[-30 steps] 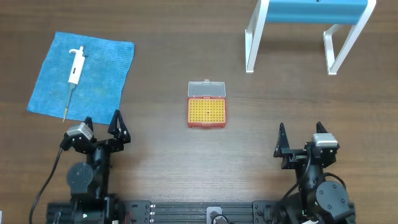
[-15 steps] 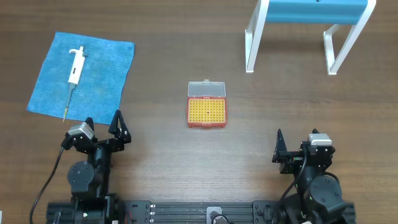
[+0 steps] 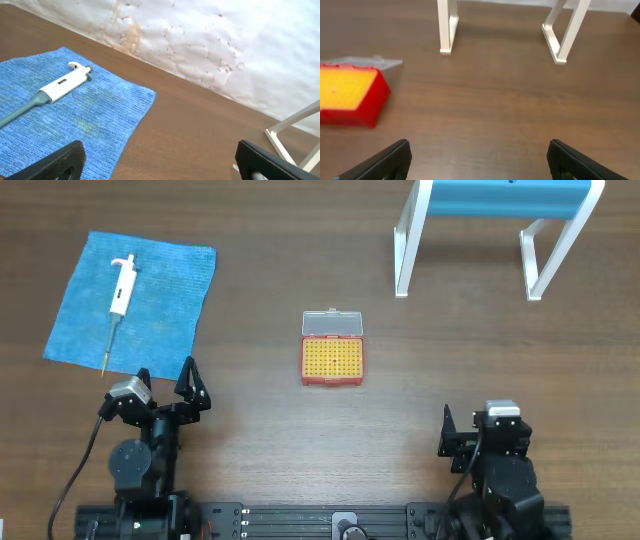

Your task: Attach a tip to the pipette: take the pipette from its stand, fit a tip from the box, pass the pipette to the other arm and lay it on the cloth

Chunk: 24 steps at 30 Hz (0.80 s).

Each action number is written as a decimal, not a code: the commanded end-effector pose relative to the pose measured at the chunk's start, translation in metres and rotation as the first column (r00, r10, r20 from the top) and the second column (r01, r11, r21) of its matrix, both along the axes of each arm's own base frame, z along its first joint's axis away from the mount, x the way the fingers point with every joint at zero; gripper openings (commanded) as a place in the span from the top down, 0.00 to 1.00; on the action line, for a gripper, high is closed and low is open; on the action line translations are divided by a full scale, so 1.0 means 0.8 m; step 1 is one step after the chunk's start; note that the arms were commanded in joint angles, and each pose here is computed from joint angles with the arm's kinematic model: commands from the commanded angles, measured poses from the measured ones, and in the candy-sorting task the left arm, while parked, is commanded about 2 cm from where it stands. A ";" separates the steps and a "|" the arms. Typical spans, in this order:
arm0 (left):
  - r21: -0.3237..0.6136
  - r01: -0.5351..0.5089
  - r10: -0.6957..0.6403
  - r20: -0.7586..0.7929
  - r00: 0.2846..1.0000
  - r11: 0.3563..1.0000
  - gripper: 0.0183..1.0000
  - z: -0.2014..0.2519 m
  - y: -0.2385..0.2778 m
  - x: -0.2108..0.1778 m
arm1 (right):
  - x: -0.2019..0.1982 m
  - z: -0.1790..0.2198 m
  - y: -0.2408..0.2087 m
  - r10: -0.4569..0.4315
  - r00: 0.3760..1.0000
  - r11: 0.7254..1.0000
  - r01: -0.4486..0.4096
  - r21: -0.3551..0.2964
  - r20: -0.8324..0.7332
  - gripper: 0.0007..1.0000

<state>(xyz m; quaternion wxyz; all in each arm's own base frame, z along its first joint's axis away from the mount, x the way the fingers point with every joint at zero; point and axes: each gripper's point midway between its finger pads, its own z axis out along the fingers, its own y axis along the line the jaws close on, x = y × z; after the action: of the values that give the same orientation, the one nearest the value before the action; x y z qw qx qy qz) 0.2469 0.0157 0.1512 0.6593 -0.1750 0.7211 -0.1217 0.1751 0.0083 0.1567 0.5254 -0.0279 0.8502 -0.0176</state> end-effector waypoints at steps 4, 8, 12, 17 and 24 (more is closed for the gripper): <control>-0.004 -0.012 0.012 -0.015 1.000 1.000 0.03 -0.005 0.002 0.000 | 0.011 0.021 0.006 -0.001 0.997 0.998 -0.003 0.056 0.081 0.12; -0.003 -0.011 0.011 -0.015 1.000 1.000 0.03 -0.005 0.002 0.000 | 0.037 0.102 0.005 -0.041 0.936 0.986 -0.019 0.166 0.350 0.12; -0.003 -0.011 0.011 -0.015 1.000 1.000 0.03 -0.005 0.002 0.000 | 0.061 0.115 0.014 0.035 0.863 0.986 -0.114 0.125 0.504 0.12; -0.003 -0.011 0.011 -0.015 1.000 1.000 0.03 -0.005 0.002 0.000 | 0.083 0.064 0.014 0.056 0.852 0.986 -0.128 0.104 0.521 0.12; -0.004 -0.011 0.011 -0.015 1.000 1.000 0.03 -0.005 0.002 0.000 | 0.088 0.002 0.009 0.033 0.922 0.990 -0.084 0.116 0.386 0.12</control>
<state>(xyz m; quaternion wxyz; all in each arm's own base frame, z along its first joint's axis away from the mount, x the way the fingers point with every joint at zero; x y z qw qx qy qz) 0.2470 0.0157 0.1502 0.6576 -0.1754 0.7225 -0.1214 0.2459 0.0135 0.1612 0.6839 -0.0047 0.7278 0.0511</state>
